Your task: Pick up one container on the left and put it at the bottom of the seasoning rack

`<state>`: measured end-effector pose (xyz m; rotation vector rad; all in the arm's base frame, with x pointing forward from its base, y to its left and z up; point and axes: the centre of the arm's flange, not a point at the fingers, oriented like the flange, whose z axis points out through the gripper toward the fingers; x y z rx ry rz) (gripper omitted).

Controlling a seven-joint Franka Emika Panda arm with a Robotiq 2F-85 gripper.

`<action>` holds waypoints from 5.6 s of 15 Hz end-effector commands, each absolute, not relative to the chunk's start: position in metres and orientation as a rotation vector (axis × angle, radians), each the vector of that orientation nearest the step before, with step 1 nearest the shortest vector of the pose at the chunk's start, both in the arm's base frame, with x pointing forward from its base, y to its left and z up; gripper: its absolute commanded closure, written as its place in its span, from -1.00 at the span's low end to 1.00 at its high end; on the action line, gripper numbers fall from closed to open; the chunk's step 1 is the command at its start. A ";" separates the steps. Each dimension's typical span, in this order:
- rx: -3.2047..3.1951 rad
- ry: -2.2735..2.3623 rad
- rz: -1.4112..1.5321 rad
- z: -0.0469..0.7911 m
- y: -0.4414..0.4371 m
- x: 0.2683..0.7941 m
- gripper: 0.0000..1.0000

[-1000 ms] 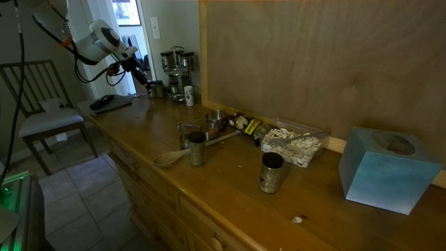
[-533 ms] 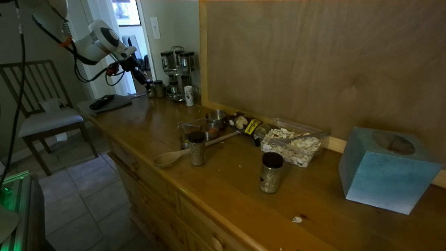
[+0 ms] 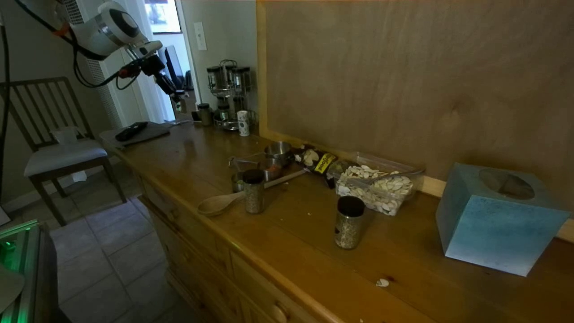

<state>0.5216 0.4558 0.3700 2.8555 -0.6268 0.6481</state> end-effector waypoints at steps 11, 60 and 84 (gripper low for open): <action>2.819 -0.502 0.735 0.393 0.343 0.468 0.53; 2.712 -0.422 1.323 0.303 0.368 0.567 0.53; 2.899 -0.660 1.040 0.301 0.335 0.596 0.53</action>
